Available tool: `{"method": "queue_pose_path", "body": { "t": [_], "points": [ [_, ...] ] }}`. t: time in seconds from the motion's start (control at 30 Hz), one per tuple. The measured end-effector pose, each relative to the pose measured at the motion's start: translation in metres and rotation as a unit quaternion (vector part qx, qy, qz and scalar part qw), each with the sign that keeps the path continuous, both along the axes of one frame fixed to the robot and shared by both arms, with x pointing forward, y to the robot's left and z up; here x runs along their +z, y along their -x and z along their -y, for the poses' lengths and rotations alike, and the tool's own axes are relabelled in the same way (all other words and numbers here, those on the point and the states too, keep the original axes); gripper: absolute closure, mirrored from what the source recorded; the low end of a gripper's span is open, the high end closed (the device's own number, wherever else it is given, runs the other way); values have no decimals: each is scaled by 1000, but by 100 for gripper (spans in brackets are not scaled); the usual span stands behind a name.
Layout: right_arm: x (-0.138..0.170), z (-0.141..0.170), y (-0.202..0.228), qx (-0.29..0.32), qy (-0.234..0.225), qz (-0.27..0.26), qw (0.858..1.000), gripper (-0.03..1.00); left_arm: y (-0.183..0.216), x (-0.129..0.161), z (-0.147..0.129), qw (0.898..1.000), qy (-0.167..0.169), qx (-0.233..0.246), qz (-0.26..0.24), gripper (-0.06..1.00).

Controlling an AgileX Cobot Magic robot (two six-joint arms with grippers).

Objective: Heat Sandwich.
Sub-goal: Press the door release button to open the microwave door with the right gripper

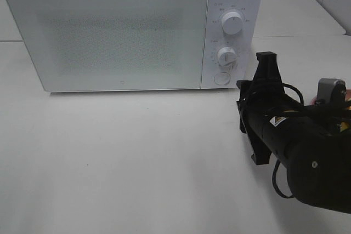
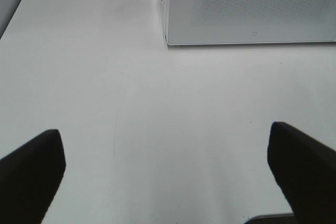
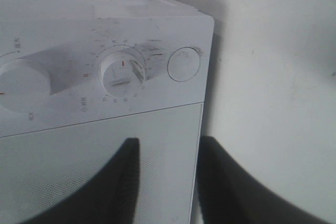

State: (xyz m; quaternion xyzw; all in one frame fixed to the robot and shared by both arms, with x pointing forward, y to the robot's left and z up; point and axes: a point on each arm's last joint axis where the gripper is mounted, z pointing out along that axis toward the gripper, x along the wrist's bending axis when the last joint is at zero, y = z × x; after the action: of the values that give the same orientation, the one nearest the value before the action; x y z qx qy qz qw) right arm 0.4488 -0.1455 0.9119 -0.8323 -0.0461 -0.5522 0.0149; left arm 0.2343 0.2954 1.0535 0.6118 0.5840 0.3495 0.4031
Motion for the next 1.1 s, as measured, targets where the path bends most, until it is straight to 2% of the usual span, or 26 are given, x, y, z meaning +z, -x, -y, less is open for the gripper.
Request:
{"method": "queue_pose_path", "body": {
  "t": [0.07, 0.1, 0.13, 0.27, 0.83, 1.1],
  "points": [
    [-1, -1, 1, 2, -4, -7, 1000, 74, 0, 0, 0, 1000, 0, 0, 0, -5],
    [-1, -1, 1, 2, -4, -7, 1000, 74, 0, 0, 0, 1000, 0, 0, 0, -5],
    [-1, -2, 1, 8, -3, -7, 1000, 86, 0, 0, 0, 1000, 0, 0, 0, -5],
    [-2, -4, 1, 25, 1, -9, 1000, 94, 0, 0, 0, 1000, 0, 0, 0, -5],
    [-6, -5, 0, 30, 10, -15, 999, 93, 0, 0, 0, 1000, 0, 0, 0, -5],
    [-13, -8, -20, 42, 19, -25, 999, 93, 0, 0, 0, 1000, 0, 0, 0, -5]
  ]
}}
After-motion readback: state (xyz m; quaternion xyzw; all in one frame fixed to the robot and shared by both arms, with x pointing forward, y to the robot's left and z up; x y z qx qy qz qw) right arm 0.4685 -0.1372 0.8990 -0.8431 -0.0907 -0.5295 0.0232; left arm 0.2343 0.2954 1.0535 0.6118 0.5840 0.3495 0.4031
